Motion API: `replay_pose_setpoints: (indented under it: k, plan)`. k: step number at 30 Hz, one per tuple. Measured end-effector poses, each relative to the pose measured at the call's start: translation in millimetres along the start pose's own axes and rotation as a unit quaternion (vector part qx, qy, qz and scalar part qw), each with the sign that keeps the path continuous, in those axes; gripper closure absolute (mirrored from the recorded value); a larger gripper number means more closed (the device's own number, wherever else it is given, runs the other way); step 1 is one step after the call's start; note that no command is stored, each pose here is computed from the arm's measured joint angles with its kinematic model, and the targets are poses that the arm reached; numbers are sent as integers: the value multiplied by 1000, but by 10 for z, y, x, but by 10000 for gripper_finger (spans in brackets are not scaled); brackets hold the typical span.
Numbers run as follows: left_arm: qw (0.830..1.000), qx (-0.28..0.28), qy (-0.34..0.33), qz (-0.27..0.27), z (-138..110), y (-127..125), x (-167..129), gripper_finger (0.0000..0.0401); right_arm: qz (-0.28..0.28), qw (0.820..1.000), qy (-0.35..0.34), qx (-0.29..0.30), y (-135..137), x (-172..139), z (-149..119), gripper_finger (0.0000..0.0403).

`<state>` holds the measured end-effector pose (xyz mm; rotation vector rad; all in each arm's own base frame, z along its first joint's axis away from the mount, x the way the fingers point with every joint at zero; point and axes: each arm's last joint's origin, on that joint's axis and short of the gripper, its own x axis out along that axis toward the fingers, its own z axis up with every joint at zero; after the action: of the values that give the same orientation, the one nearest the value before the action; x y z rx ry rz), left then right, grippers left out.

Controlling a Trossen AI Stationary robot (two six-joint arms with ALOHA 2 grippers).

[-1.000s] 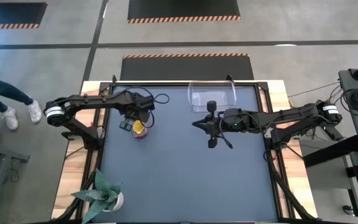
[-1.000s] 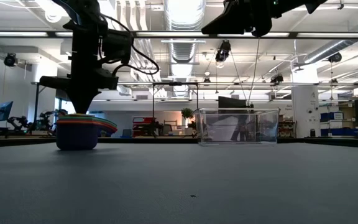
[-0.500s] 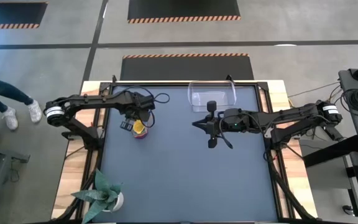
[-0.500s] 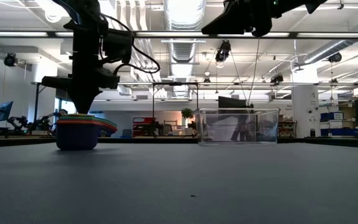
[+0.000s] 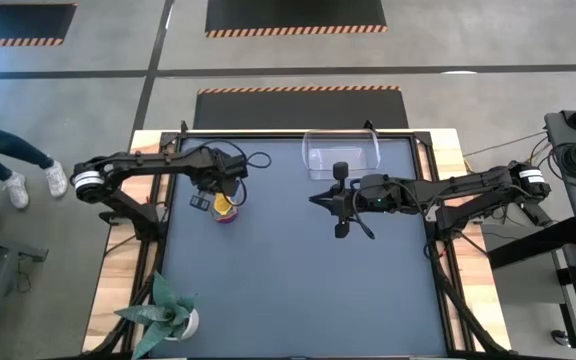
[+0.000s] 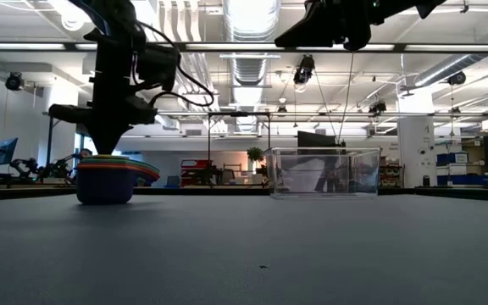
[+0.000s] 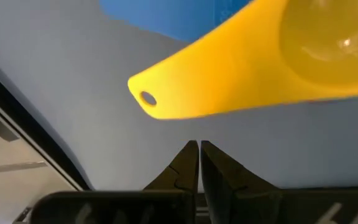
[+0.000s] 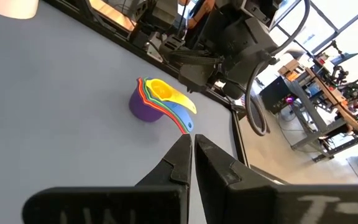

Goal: Nest measuring cups in basket
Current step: Stack the yellow measuring cup on top of the blue measuring cup

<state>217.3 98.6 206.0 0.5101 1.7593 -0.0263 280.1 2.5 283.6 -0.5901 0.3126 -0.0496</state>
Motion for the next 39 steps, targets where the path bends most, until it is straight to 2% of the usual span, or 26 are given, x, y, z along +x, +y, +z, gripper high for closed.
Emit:
replay_pose_setpoints:
  k: [16, 39]
  plan:
    - [999, -24, -32, 15, 60, 32, 26, 401, 1, 1000, 1, 0, 1, 1, -2, 394]
    - [997, -27, -62, 23, 104, 64, 2, 401, 1, 1000, 1, -1, 2, -1, -1, 394]
